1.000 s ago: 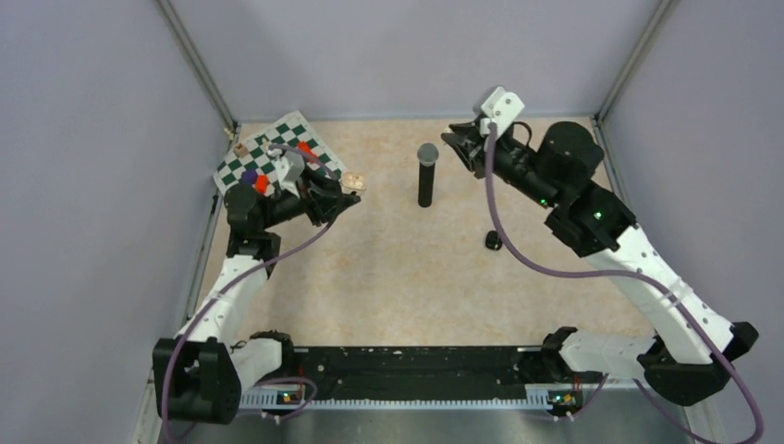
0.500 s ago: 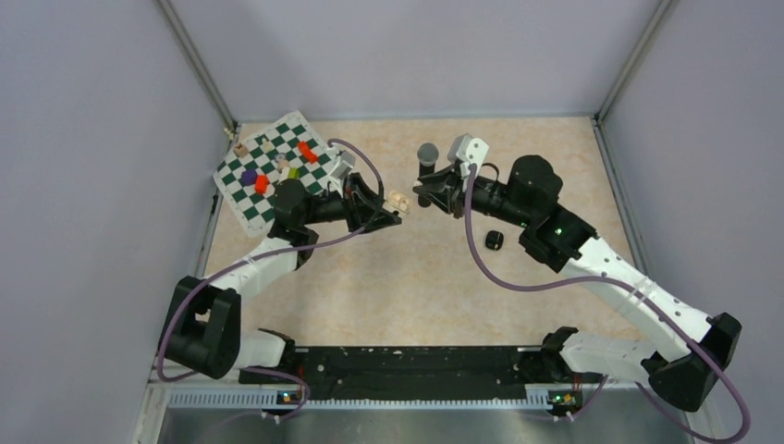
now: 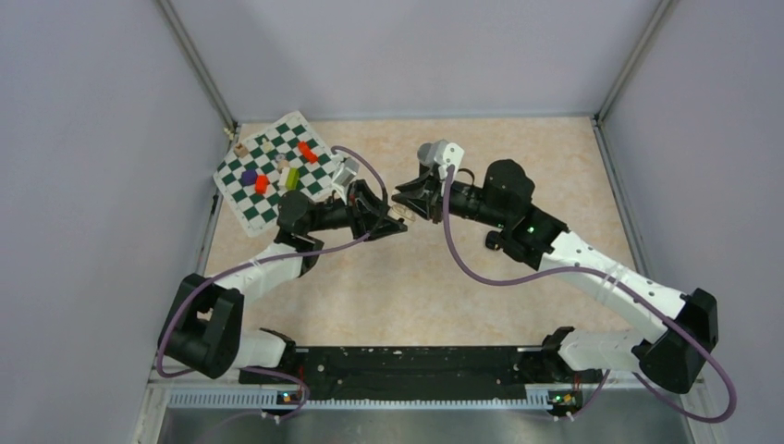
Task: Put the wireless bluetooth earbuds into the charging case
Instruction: Place the earbud in the charging case.
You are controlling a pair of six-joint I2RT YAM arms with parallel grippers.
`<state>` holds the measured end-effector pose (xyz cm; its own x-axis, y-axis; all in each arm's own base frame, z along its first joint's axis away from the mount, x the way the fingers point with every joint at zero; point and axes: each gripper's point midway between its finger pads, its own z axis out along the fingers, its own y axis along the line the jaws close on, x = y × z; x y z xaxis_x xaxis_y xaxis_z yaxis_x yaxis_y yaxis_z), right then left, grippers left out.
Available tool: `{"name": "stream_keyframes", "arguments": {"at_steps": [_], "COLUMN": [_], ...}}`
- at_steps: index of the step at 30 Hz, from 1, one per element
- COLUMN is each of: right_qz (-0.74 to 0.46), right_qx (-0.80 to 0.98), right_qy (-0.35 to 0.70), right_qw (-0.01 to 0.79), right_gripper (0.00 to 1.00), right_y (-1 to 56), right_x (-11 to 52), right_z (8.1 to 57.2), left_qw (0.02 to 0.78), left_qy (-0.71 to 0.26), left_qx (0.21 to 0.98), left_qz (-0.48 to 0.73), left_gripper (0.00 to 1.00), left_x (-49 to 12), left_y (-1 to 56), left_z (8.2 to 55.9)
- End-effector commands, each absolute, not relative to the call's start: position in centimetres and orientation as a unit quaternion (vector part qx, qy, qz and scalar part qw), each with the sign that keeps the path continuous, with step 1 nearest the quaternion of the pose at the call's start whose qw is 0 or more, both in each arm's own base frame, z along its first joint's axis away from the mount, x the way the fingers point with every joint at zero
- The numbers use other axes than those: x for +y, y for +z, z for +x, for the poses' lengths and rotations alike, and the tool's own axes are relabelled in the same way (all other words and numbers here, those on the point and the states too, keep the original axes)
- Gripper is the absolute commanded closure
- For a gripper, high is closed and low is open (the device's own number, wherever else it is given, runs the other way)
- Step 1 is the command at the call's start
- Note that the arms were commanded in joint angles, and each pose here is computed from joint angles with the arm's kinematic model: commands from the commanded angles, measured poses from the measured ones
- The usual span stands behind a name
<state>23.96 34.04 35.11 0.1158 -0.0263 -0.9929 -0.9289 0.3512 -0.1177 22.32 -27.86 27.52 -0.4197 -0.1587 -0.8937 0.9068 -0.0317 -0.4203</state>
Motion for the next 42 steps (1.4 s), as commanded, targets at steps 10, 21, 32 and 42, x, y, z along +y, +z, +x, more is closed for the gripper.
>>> {"name": "stream_keyframes", "arguments": {"at_steps": [10, 21, 32, 42], "right_qz": [-0.44, -0.445, -0.434, -0.432], "right_qx": [0.524, 0.522, 0.538, 0.545], "right_qy": [0.358, 0.351, 0.341, 0.33], "right_qw": [0.636, 0.638, 0.638, 0.638], "right_gripper": [1.0, 1.0, 1.0, 1.0], "right_y": [36.0, 35.5, 34.7, 34.9], "right_x": [33.9, 34.0, 35.1, 34.5], "right_z": [23.5, 23.5, 23.9, 23.9], "left_qw": [0.453, 0.456, 0.456, 0.47], "left_qy": [-0.637, -0.646, -0.649, -0.648], "left_qx": [0.518, 0.516, 0.516, 0.508], "left_qz": [0.347, 0.329, 0.323, 0.318], "left_gripper": [1.0, 1.0, 1.0, 1.0], "left_x": [-27.5, -27.3, -27.4, -26.9], "left_y": [29.5, 30.4, 30.6, 31.3], "left_z": [21.4, 21.6, 21.7, 21.8]}}
